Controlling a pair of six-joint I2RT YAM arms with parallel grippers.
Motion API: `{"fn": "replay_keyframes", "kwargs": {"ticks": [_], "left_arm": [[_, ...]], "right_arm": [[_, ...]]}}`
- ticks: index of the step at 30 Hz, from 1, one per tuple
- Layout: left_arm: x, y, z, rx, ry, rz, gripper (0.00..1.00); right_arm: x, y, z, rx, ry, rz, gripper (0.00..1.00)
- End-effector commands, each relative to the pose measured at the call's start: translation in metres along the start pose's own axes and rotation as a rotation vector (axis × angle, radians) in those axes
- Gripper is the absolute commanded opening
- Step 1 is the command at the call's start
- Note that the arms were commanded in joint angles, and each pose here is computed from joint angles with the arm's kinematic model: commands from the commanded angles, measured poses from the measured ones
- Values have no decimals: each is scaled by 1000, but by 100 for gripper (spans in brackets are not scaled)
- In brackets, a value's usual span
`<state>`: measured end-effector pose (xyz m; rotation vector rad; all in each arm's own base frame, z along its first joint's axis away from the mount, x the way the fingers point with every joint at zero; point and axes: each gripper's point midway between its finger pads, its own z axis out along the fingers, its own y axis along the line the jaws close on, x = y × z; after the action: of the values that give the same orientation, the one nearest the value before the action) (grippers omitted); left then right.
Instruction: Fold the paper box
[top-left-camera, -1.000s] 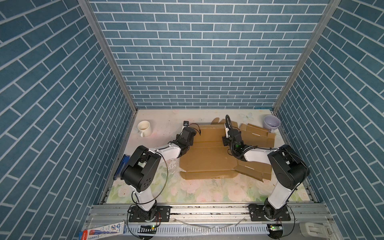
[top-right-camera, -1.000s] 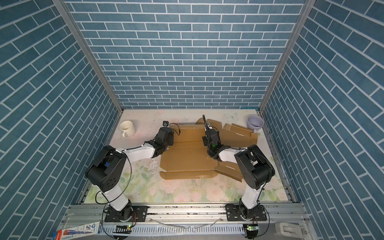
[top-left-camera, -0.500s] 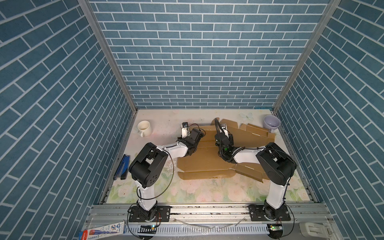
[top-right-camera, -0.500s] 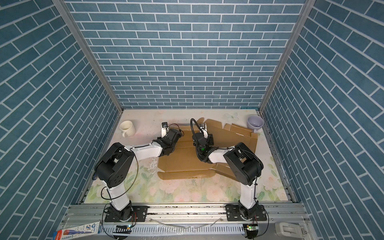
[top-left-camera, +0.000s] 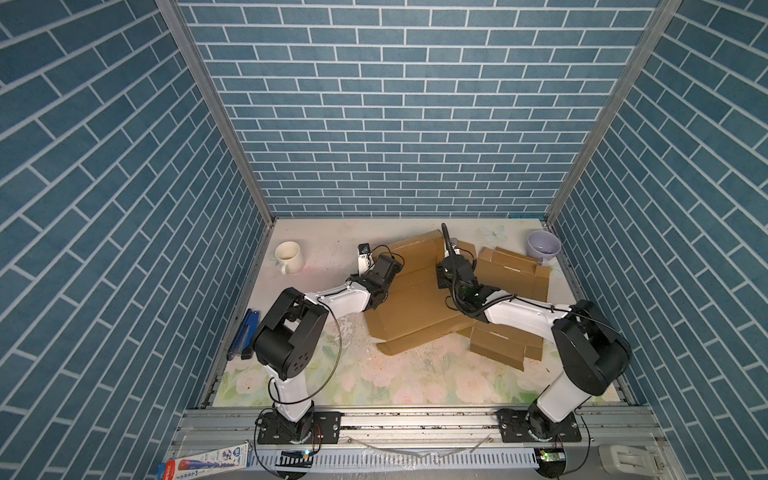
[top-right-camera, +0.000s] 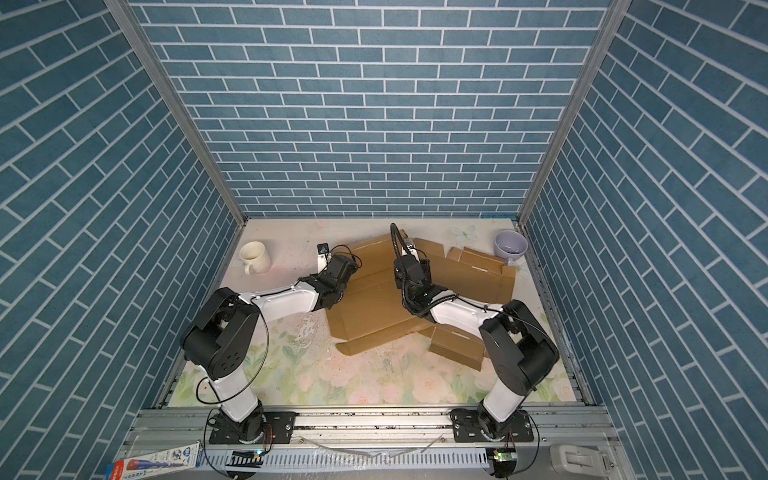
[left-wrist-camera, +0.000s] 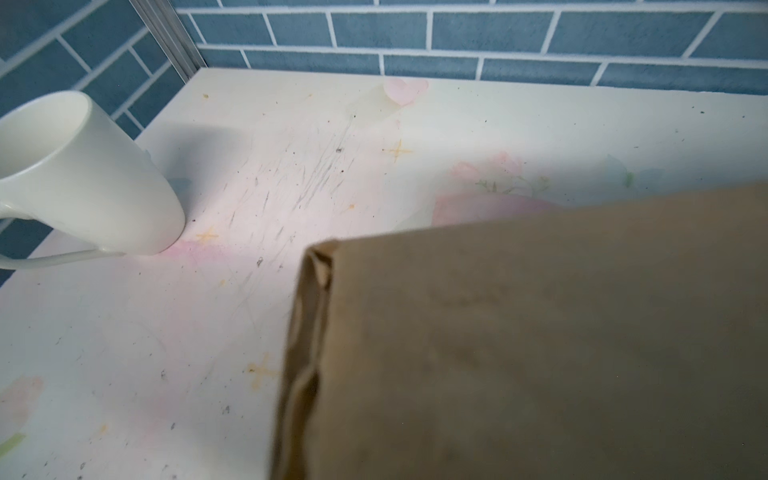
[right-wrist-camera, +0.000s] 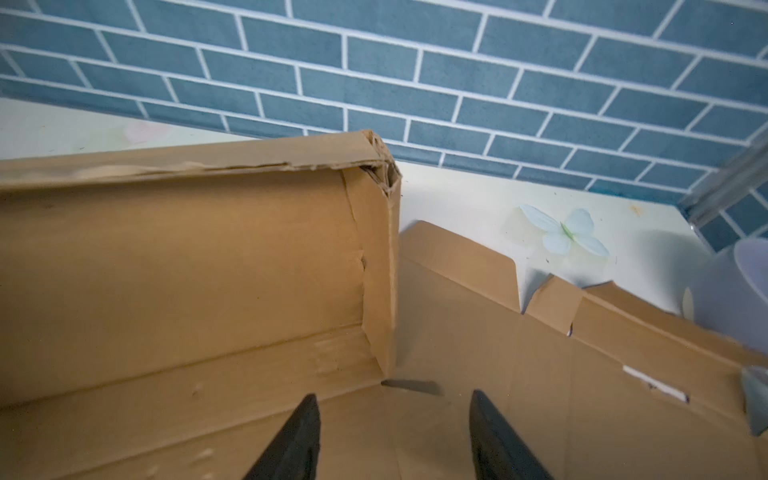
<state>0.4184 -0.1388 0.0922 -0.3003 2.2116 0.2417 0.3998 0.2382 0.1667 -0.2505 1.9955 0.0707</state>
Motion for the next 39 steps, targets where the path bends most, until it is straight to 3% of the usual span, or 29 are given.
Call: {"fn": "replay_keyframes", "kwargs": {"ticks": [1,5,11,14,18,23,30,34,39], "left_arm": [[49,26,2,-16,223,60,0],[53,32,2,-6,285,0,0],[63,41,1,24,366,-141,0],[69,42,2,48,412,-213,0],[69,41,1,61,437,-268,0],[75,36,-1,87,471,-321,0],[89,27,-4,130,529,-415,0],[101,23,-6,153,567,-470,0],[109,15,-10,191,614,-509,0]], "right_arm": [[-12,11,-25,-143,41,55,64],[-18,2,-51,-178,78,147,65],[38,-36,-82,-89,272,519,63],[68,-35,-100,-58,365,625,64],[92,-39,-118,-7,427,661,68],[103,-11,-104,-150,405,738,72],[100,18,-78,-280,320,779,69],[89,34,-69,-362,261,796,62],[69,39,-70,-401,184,781,42]]}}
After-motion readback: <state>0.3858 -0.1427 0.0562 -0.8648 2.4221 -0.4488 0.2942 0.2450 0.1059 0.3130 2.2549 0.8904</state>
